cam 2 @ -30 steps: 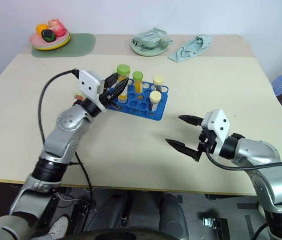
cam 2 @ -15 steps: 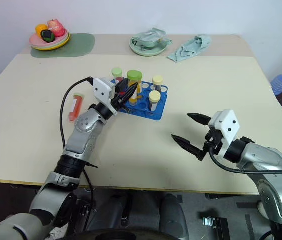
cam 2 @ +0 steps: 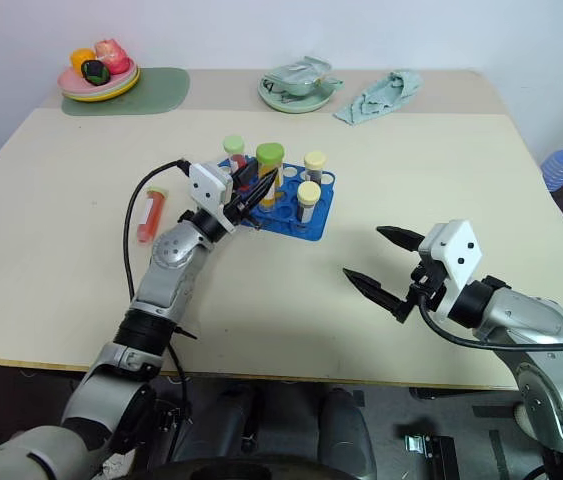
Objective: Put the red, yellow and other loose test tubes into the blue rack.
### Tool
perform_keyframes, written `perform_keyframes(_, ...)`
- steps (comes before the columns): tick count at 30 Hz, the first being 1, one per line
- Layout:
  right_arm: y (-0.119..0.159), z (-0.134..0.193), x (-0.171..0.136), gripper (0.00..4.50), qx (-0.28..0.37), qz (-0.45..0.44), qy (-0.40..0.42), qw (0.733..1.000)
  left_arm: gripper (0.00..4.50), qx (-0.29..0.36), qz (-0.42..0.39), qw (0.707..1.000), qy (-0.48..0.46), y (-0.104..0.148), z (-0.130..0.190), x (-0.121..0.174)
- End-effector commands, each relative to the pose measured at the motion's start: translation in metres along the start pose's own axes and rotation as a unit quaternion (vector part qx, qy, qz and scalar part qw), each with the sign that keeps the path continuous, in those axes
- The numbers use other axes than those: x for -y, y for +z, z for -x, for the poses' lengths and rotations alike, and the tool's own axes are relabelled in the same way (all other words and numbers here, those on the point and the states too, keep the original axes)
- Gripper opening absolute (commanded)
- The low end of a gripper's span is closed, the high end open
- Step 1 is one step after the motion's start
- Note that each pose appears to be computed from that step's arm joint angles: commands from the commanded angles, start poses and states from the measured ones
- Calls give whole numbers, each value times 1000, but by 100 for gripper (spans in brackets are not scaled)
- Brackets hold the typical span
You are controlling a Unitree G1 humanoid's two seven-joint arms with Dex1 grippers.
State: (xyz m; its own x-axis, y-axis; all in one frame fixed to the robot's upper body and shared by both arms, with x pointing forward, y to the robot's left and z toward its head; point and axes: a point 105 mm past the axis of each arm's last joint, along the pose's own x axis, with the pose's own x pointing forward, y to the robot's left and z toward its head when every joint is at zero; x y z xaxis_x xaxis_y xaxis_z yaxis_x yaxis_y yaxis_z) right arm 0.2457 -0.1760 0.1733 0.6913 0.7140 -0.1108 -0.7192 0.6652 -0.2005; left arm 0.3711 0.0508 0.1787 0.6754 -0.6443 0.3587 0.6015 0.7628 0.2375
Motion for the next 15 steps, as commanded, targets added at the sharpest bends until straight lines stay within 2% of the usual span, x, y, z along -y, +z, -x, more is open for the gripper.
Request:
perform_keyframes(1, 13, 2, -1, 450, 20, 22, 3, 1000, 78, -12, -2, 1000, -6, -6, 5, 3)
perform_keyframes(15, 15, 0, -1, 450, 18, 23, 20, 999, 78, -45, -30, 998, 10, -22, 17, 0)
